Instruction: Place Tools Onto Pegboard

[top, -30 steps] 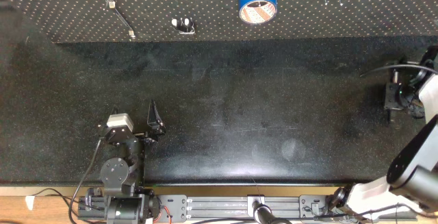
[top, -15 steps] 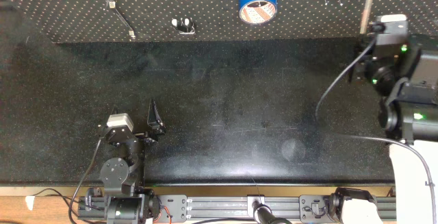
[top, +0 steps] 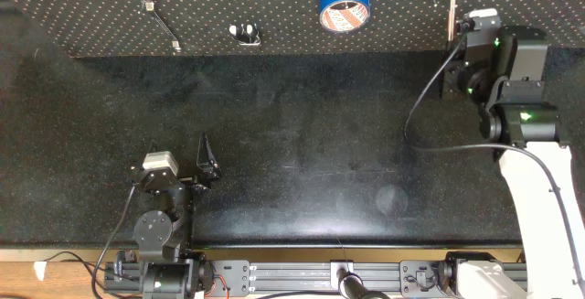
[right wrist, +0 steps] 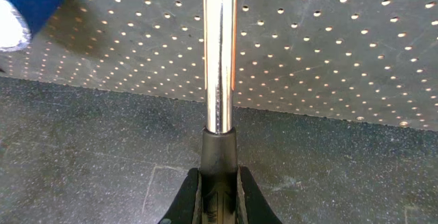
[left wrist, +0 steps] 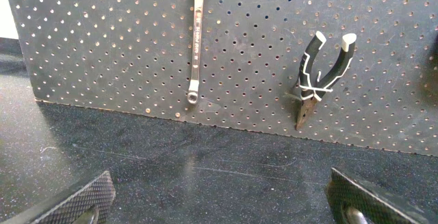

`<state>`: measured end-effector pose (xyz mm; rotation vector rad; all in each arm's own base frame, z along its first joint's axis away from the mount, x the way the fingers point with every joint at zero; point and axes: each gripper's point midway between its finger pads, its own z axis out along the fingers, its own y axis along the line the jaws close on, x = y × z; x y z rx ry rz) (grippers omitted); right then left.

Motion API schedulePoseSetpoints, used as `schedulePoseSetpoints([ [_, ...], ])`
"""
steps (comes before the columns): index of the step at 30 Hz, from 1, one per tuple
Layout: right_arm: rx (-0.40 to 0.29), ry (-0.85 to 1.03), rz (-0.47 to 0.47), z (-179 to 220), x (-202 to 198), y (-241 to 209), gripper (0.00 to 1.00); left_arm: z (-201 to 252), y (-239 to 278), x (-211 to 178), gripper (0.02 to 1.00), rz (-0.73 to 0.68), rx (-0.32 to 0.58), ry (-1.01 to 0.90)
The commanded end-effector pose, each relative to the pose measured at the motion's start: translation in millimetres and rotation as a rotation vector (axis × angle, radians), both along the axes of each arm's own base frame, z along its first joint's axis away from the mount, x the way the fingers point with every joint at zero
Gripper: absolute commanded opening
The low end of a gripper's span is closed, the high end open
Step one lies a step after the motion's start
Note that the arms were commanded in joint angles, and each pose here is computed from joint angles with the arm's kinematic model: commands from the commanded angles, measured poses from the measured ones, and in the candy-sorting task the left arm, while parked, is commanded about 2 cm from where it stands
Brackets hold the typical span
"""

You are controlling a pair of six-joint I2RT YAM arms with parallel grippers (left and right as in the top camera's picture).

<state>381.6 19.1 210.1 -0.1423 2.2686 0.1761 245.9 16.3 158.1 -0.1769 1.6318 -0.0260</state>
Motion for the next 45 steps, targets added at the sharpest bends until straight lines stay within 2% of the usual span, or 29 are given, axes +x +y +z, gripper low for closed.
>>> schedulePoseSetpoints([
  [1,-0.002,-0.008,-0.015,-3,9,-1,0.075,-1,-2,0,0.996,-0.013,0.012,0.001],
  [15,-0.001,0.047,-0.001,-23,13,4,0.08,-1,-2,0,0.996,-0.013,0.012,0.001],
  [16,-0.001,0.047,-0.001,-23,13,4,0.123,-1,-2,0,0.996,-0.013,0.012,0.001],
  [17,-0.001,0.047,-0.001,-23,13,4,0.314,-1,-2,0,0.998,-0.013,0.012,0.001],
  [18,-0.001,0.047,-0.001,-23,13,4,0.413,-1,-2,0,0.996,-0.013,0.012,0.001],
  [19,-0.001,0.047,-0.001,-23,13,4,0.439,-1,-2,0,0.996,-0.012,0.012,0.001],
  [21,-0.001,0.047,-0.001,-23,13,4,0.555,-1,-2,0,0.996,-0.012,0.012,0.001],
  [22,-0.001,0.045,-0.001,-22,13,4,0.947,-1,-2,0,0.996,-0.012,0.012,0.001],
  [23,-0.001,0.038,0.0,-20,13,4,0.976,-1,-2,0,0.996,-0.013,0.012,0.001],
  [31,-0.011,-0.094,0.004,3,-7,5,0.976,-1,-2,0,0.996,-0.013,0.012,0.001],
  [41,-0.012,-0.468,0.0,-21,-75,7,0.976,-1,-2,0,0.996,-0.013,0.012,0.001],
  [45,0.013,-0.582,-0.013,-23,-96,7,0.976,-1,-2,0,0.996,-0.013,0.012,0.001],
])
